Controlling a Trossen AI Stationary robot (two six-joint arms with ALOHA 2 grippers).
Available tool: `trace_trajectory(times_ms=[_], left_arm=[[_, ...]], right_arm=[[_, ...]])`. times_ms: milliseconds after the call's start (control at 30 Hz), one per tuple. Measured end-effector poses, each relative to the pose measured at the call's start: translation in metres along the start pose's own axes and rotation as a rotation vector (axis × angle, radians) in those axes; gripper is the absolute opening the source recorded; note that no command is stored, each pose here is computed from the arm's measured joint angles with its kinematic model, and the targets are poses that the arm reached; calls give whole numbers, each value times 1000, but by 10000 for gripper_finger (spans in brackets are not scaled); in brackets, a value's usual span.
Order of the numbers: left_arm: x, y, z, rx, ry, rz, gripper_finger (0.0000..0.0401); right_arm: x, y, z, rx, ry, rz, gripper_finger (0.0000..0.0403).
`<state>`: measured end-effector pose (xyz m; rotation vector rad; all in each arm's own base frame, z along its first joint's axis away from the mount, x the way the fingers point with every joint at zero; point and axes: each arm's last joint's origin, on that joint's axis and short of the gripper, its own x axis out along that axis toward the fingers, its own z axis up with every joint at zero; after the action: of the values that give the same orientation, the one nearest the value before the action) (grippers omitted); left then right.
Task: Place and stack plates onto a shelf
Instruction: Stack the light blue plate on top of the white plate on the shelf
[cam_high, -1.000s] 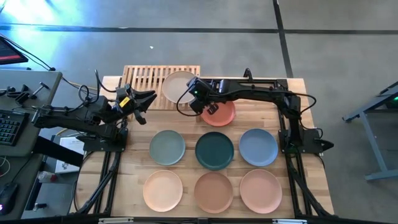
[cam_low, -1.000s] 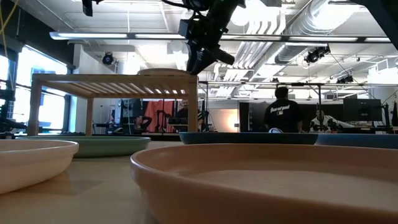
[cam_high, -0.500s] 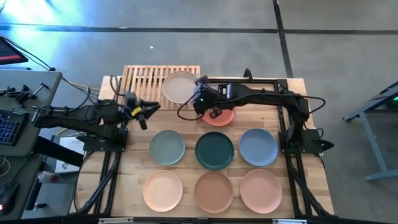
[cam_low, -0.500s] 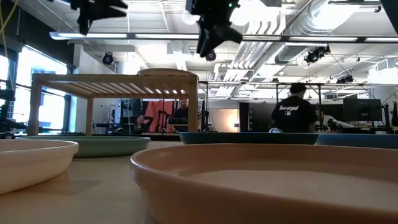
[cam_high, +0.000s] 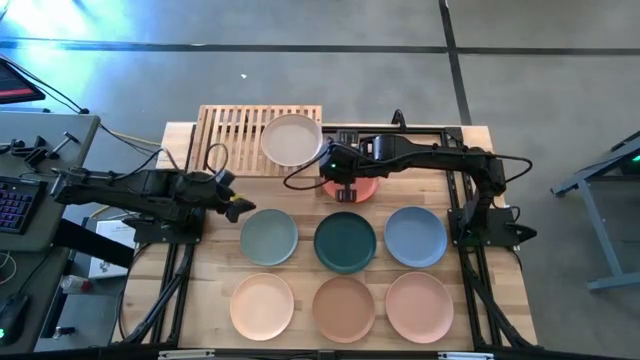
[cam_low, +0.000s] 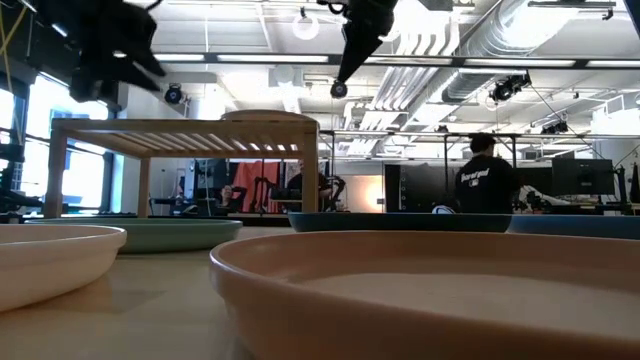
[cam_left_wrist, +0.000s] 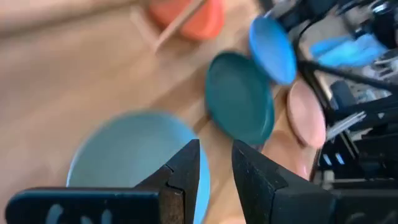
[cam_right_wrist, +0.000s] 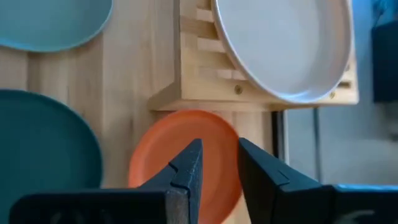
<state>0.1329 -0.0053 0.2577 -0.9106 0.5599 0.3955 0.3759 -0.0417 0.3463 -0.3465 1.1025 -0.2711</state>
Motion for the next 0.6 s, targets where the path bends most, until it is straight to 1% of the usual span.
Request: trace_trajectory(times_ms=[133,300,400,600], left_arm=[[6,6,-6,-66,107,81,83],[13,14,-13,-120,183,222,83],[16,18,-16,-135,215,293,83],[27,22,-21,-151,279,381,83]], right_arm=[[0,1,-2,68,21,28,79],[0,2,-3,121,30,41,79],[0,2,-4,140,36,51,79],[0,3,-5,161,49,55,79]])
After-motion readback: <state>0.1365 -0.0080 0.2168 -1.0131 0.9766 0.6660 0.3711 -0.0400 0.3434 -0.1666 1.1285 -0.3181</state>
